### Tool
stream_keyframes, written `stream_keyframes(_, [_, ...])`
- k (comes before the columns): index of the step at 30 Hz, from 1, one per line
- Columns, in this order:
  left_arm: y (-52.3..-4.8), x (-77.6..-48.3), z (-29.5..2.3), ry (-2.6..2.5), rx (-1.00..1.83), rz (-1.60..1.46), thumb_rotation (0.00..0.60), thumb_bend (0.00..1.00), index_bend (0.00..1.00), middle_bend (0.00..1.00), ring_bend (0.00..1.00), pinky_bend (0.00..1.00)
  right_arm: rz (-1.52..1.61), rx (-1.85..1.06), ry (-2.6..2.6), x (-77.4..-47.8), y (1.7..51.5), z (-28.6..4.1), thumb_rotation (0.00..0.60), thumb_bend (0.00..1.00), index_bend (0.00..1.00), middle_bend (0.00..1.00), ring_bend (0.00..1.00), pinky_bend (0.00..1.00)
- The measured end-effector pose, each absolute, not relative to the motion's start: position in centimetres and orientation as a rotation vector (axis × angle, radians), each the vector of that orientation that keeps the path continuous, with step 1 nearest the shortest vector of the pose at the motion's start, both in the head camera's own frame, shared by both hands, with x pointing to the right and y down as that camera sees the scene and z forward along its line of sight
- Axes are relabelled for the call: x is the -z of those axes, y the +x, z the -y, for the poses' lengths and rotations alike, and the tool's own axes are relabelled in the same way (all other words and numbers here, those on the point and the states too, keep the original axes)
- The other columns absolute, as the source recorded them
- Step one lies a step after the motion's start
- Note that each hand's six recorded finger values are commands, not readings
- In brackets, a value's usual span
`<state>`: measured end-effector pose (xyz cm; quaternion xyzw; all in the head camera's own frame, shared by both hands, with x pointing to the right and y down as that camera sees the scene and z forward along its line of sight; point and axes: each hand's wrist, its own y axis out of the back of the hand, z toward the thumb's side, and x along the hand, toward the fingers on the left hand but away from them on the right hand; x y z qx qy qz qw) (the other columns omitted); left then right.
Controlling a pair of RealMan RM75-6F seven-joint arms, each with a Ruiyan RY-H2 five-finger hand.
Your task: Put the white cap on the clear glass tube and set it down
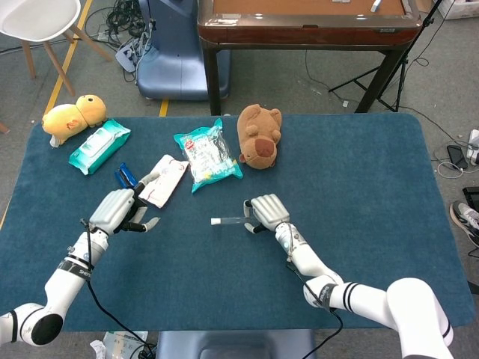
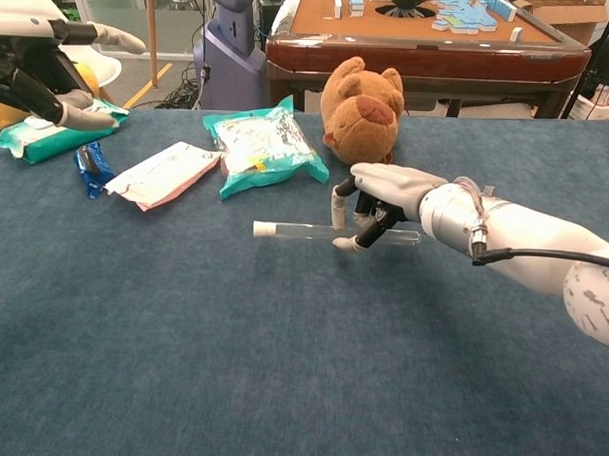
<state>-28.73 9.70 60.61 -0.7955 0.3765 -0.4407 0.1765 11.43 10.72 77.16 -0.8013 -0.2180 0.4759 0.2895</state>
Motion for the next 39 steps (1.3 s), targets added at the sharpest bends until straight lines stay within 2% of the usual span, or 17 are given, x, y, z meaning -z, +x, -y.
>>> stream_keyframes(8, [-28.9,-60.8,-10.0,-2.257,1.255,-1.067,0.600,0.28,0.06,0.88,0.83,1.00,0.560,-1.293,-2.111,-77.7,11.1,-10.9,0.600,0.39,0.61,0.88,0.98,1.00])
stream_keyframes(16, [-29.0,-60.8,-10.0,-2.256,1.250,-1.074,0.600,0.28,0.06,0.88,0.83,1.00,0.537,-1.312,-2.091,-77.8,11.0,-11.0,0.600,0.21,0.43,0.88,0.98,1.00])
stream_keyframes(19, [-29.0,-60.8,-10.0,-2.256,1.248,-1.075,0.600,0.28,0.06,0.88,0.83,1.00,0.532,-1.317,-2.085,-77.7,10.9,-11.1,0.600,0.18,0.37,0.88,0.97,1.00])
stream_keyframes(25, [-29.2,-60.6,-9.9,-2.248,1.241,-1.087,0.600,0.28,0.06,0.88,0.83,1.00,0.547,-1.310,-2.085,-77.2,10.7,-10.8,0.600,0.15,0.34,0.88,0.97,1.00])
stream_keyframes(30, [-30.3,-60.3,-9.5,-2.213,1.260,-1.104,0.600,0.28,0.06,0.87,0.82,0.98,0.628,-1.282,-2.093,-75.3,11.3,-9.3,0.600,0.15,0.34,0.87,0.97,1.00])
stream_keyframes(34, [-32.2,-60.2,-9.3,-2.162,1.313,-1.113,0.600,0.28,0.09,0.85,0.79,0.94,0.703,-1.256,-2.067,-72.8,13.3,-7.6,0.600,0.15,0.34,0.84,0.93,1.00])
stream_keyframes(39, [-34.9,-60.0,-9.5,-2.048,1.382,-1.117,0.600,0.28,0.16,0.72,0.68,0.82,0.784,-1.253,-1.987,-68.6,18.0,-5.6,0.600,0.23,0.35,0.76,0.83,0.97])
